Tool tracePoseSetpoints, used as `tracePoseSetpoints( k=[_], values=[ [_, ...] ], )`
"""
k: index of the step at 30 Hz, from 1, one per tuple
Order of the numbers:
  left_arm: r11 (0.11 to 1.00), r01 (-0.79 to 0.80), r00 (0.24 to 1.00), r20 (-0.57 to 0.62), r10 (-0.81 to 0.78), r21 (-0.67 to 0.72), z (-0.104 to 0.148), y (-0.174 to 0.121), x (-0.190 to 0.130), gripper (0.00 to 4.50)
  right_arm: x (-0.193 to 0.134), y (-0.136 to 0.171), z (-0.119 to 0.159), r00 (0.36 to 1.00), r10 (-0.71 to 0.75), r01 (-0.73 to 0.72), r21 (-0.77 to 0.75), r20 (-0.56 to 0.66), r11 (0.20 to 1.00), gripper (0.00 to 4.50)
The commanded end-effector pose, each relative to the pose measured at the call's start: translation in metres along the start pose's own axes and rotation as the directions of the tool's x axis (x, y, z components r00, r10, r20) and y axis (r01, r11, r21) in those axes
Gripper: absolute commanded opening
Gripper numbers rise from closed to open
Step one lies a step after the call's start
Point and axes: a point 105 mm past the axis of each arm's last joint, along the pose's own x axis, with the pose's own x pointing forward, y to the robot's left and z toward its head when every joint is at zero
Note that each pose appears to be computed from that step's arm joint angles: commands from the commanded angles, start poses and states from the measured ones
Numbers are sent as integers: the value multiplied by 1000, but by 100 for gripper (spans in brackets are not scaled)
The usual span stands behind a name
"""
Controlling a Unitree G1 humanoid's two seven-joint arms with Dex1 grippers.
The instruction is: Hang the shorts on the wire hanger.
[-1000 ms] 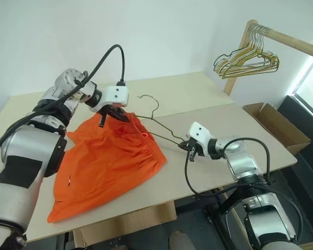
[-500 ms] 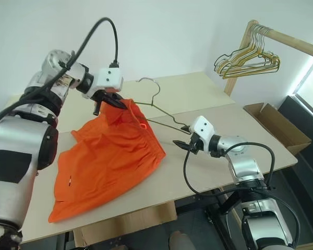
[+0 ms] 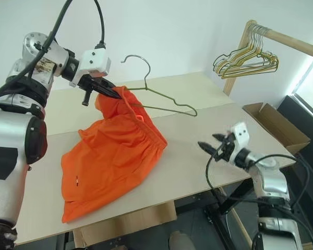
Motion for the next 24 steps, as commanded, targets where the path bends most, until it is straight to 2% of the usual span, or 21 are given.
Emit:
tracePoseSetpoints(
  k=[1,4,10,17,20,24],
  values=[
    [996,-66,998,30,64,64,20,13,-13,0,21,44,5,986,158,-159,34,52,987,446],
    [995,-68,997,29,66,67,21,13,-14,0,43,66,-13,983,177,-181,102,45,978,446],
    [996,-70,997,22,68,64,18,13,-14,0,71,88,-21,978,197,-207,186,72,961,446],
    [996,-71,997,30,69,60,18,13,-13,0,92,90,-22,979,178,-196,239,96,951,446],
    [996,-73,997,32,71,59,19,13,-12,0,96,90,-20,977,191,-210,236,100,949,388],
    [995,-79,996,37,77,56,18,13,-11,0,96,89,-26,980,185,-198,248,76,948,253]
  ],
)
